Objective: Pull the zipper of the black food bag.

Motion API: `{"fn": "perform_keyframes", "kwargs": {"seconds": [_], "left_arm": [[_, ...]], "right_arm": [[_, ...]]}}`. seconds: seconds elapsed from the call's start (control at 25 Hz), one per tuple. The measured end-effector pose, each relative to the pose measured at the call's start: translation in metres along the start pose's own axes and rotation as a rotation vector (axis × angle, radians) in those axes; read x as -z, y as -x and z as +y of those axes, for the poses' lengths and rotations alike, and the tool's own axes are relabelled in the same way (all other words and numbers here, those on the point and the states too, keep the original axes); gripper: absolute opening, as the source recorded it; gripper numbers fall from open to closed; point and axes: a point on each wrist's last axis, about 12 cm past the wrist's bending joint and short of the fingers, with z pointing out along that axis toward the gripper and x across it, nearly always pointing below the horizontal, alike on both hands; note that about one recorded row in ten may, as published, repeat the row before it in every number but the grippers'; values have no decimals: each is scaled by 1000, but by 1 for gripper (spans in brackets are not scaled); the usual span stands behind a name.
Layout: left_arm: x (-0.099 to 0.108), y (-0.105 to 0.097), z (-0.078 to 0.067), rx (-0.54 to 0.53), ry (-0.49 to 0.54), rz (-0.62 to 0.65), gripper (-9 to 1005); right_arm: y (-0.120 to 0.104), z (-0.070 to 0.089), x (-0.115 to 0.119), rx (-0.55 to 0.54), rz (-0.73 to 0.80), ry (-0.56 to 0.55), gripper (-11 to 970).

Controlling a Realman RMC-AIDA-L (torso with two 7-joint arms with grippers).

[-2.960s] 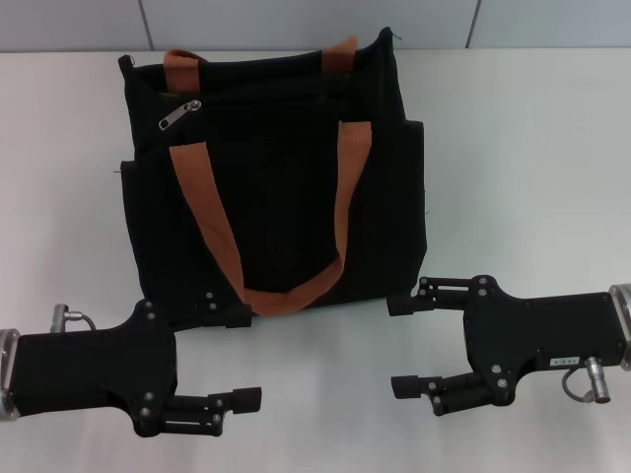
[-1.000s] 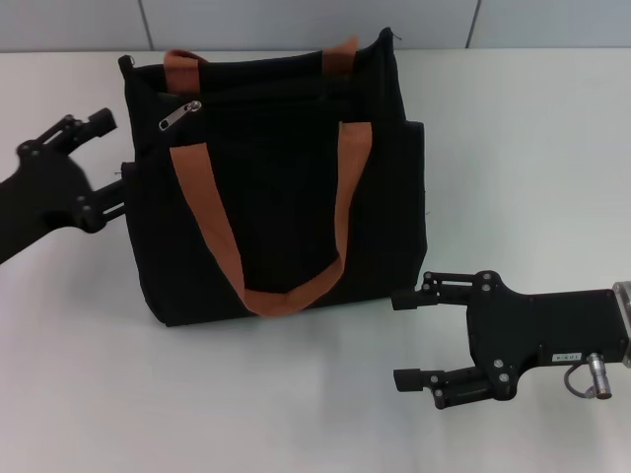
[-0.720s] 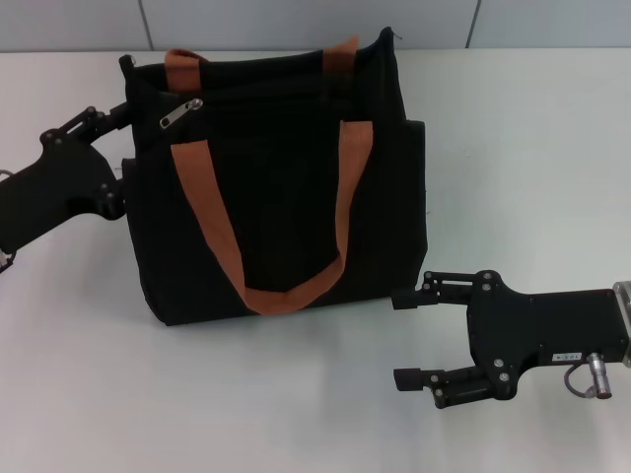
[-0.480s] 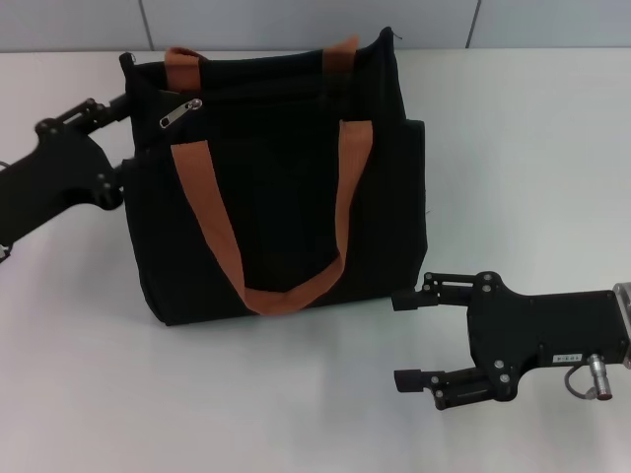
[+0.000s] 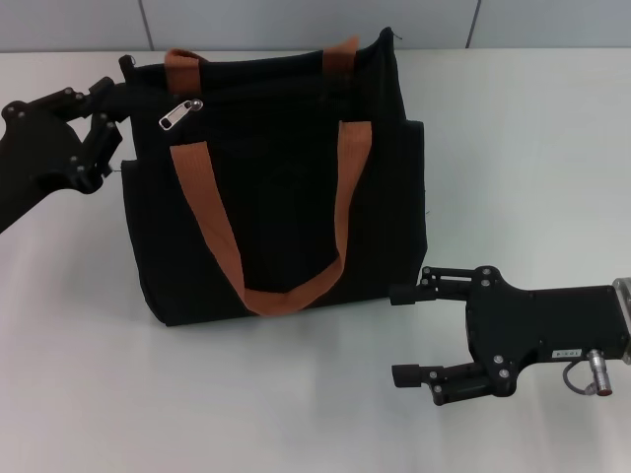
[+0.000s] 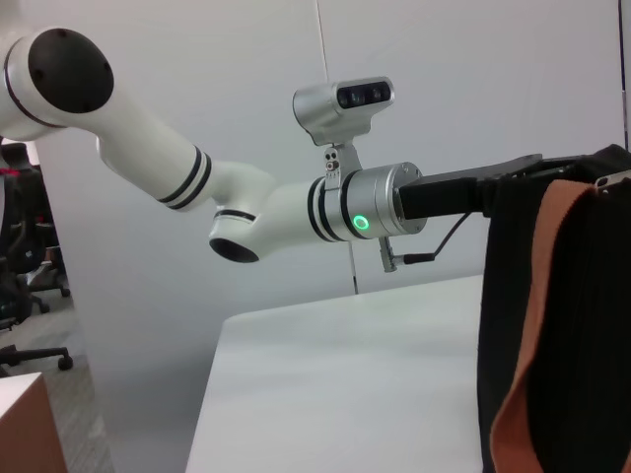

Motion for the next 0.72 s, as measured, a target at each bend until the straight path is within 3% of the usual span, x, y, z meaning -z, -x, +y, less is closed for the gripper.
{"fn": "perform_keyframes", "kwargs": {"seconds": [0.16,0.32,0.48,0.72], "left_arm": [[1,5,-6,9,-43,-58,156],[-2,10,-11,9,-83,-95,21],[-5,9,-12,16,-84,-99,23],[-5,8,-12,15,-77,-100,26]], "right_arm": [[6,0,0,2,-44,11,817],[38,-1,3,-56,-266,62,817],[53,-11,0,-153,-305,75,817],[89,-46,-18,-407,-327,80,816]]}}
